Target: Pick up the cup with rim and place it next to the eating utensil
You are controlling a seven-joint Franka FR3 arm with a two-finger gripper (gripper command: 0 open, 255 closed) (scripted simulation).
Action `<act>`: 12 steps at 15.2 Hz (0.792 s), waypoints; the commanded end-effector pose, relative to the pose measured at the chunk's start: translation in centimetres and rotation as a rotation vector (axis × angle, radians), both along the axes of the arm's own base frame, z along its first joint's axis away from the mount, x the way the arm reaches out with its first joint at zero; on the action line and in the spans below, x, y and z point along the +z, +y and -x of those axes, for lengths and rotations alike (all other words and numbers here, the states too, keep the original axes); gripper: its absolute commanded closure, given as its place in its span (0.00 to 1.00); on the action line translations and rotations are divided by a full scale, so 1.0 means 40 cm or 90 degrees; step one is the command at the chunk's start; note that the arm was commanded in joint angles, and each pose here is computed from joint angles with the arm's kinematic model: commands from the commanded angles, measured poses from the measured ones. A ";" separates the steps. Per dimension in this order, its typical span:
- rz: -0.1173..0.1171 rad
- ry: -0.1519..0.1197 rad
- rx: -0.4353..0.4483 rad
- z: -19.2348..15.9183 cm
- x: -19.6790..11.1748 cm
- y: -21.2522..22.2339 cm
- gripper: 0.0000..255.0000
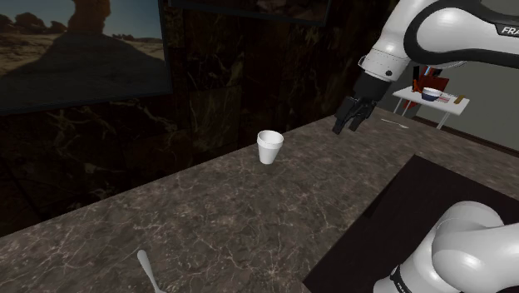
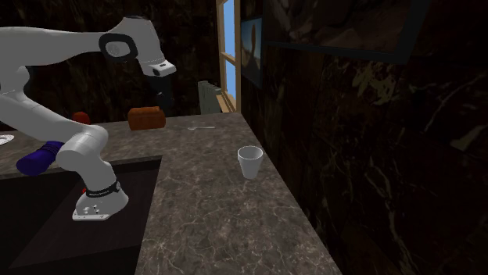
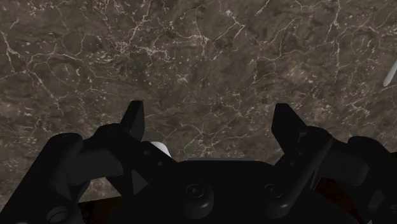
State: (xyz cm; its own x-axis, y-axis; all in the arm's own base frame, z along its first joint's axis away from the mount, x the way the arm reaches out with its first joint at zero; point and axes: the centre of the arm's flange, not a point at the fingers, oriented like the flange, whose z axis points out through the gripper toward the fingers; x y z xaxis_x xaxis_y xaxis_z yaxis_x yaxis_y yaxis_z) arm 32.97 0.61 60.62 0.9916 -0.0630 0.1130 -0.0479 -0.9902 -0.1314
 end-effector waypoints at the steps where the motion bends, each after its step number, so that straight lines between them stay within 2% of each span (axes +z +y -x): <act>1: 0.000 0.000 0.000 0.000 0.000 0.000 0.00; 12: 0.002 0.026 -0.007 -0.319 -0.166 -0.105 0.00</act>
